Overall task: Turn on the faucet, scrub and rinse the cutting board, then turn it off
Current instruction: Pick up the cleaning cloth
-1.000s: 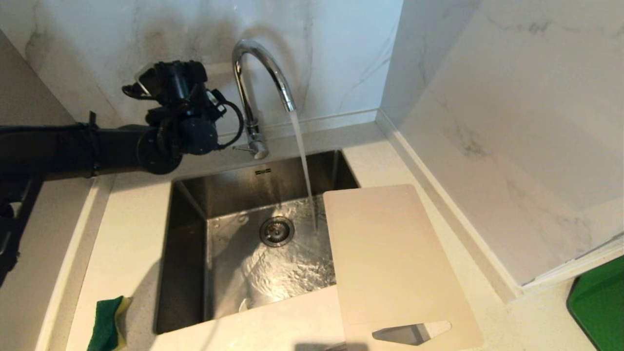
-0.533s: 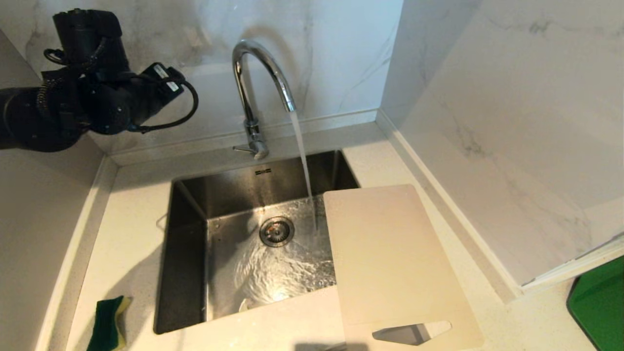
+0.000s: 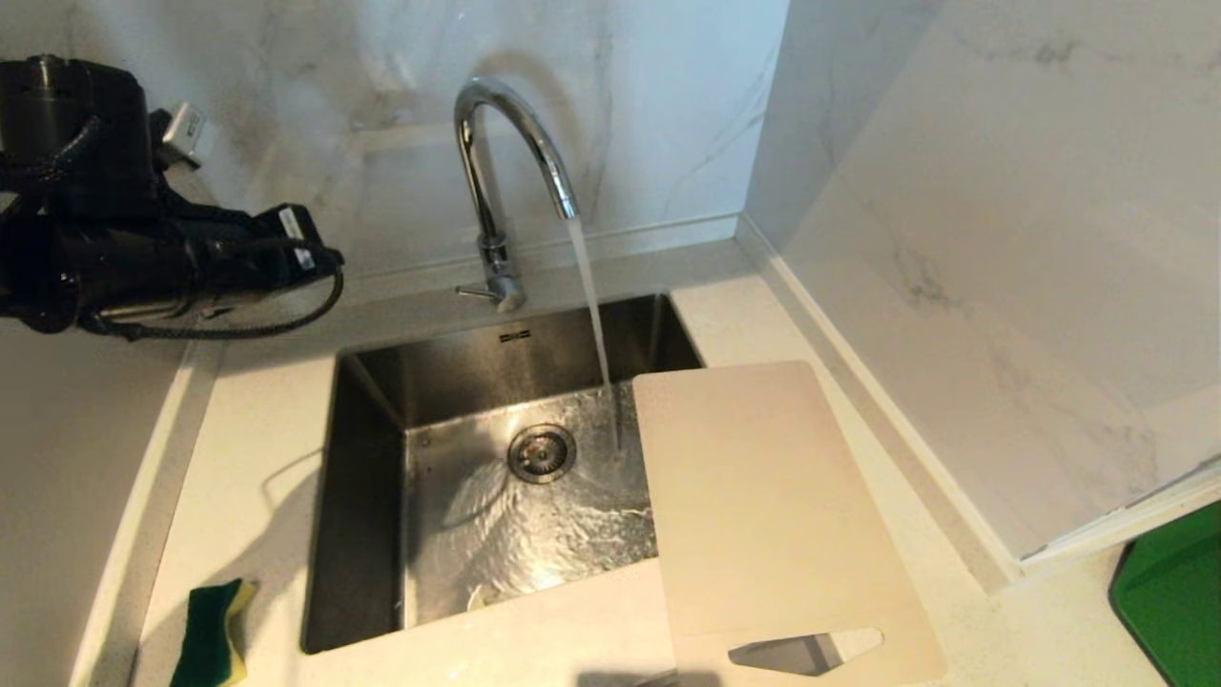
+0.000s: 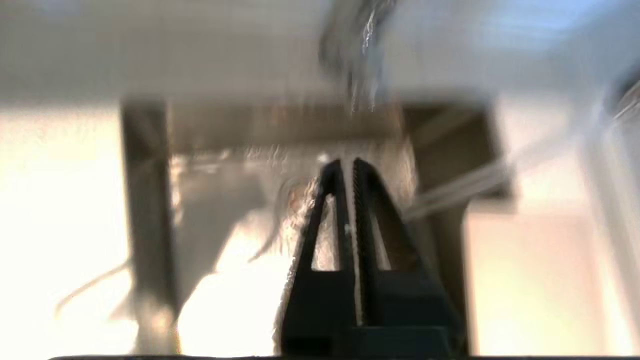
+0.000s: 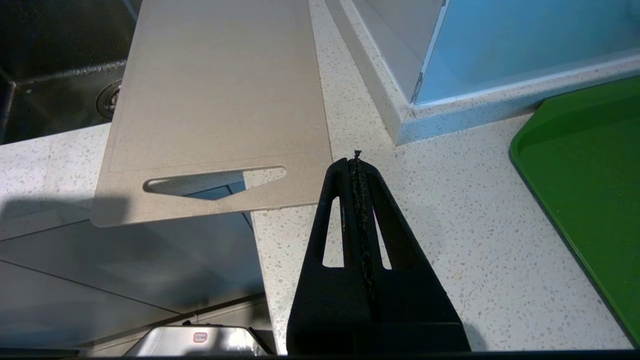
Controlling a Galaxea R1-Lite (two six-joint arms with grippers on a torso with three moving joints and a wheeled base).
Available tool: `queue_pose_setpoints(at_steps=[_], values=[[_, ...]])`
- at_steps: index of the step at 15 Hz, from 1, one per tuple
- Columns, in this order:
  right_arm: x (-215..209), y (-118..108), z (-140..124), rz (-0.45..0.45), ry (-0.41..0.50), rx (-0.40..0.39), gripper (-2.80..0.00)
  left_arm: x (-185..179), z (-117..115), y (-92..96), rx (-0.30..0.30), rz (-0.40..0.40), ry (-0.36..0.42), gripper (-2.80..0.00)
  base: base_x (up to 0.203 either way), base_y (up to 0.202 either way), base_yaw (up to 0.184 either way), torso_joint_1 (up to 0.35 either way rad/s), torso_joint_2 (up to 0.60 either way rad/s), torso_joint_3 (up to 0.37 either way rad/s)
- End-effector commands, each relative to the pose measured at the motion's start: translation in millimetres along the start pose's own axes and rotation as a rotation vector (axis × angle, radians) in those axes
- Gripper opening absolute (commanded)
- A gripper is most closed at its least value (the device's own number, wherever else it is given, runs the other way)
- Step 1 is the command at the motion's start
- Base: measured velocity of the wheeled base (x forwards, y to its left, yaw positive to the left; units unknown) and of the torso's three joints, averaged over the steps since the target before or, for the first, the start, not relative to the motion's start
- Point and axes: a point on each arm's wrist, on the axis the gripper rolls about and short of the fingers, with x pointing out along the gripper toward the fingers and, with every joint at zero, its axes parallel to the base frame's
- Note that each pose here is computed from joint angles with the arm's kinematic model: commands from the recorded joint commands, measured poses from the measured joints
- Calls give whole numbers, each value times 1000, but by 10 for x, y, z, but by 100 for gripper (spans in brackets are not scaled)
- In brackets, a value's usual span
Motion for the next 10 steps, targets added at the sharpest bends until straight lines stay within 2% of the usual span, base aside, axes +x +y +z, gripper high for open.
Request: queue_pose_setpoints(at_steps=[1,3,5,8,10], values=[[0,0,0,0,0,0,-280,-143,-121,90,58,28,77,-280,0,0,0,0,0,0],[0,0,0,0,0,0,-280,-187,-292,170,107,18,159,-280,0,0,0,0,0,0],[0,0,0,0,0,0,-280,-270,-495,285,127,-18,283,-280,0,0,0,0,0,0],[0,0,0,0,0,0,-280,-278,-670,485,123,49,386,-280,0,0,0,0,0,0],[0,0,0,0,0,0,-280,-333,-786,591,119,84,429,-280,0,0,0,0,0,0]])
